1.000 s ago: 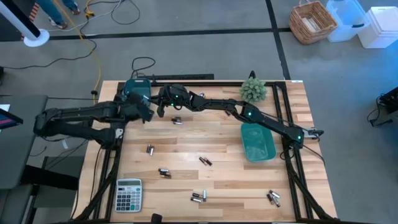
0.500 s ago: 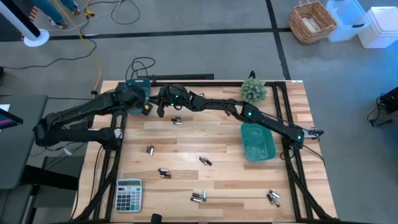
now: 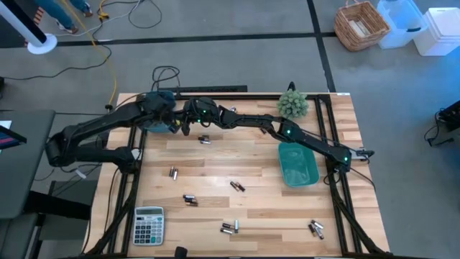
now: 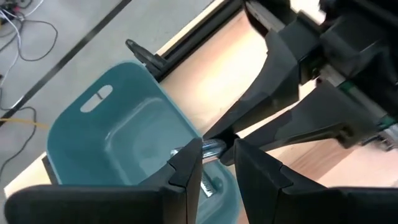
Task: Sort batteries
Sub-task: Put the black-silver battery into the blue bin
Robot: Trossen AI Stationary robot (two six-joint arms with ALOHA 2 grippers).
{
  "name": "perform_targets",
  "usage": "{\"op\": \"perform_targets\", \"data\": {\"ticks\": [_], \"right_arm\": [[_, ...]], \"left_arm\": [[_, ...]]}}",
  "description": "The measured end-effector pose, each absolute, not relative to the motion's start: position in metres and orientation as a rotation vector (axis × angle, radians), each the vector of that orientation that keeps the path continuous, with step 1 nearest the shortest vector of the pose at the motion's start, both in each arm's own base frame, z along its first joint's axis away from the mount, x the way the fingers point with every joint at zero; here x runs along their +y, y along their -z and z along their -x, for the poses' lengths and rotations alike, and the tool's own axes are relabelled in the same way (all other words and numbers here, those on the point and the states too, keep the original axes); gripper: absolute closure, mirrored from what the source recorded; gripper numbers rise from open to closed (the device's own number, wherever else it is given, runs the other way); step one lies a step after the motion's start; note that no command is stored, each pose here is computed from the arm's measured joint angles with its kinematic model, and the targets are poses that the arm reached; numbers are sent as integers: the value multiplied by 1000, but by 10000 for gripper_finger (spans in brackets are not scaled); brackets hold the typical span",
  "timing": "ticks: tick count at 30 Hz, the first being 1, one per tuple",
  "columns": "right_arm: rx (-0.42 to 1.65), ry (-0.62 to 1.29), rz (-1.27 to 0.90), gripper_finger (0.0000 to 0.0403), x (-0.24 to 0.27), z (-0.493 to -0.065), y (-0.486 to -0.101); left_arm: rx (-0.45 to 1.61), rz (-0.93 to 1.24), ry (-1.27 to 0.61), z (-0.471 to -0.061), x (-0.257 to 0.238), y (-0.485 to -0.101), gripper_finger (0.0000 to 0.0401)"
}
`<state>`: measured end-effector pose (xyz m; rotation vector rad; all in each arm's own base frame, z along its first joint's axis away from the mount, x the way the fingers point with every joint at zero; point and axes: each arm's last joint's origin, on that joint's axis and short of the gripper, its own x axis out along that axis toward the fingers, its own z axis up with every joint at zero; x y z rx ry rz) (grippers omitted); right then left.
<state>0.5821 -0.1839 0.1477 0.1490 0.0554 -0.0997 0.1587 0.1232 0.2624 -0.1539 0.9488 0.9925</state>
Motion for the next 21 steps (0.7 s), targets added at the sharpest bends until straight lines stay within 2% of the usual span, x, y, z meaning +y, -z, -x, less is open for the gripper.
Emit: {"op": "perform_targets", "data": {"ticks": [12,21], "right_arm": [[59,90,-151,369,-184,-582,-147],[58,85,-143,369,-184,-582,-147]], "left_arm": [[1064,39,-913,-158,126,-258,310],[1217,-196,-842,-157,118,-258,264]]}}
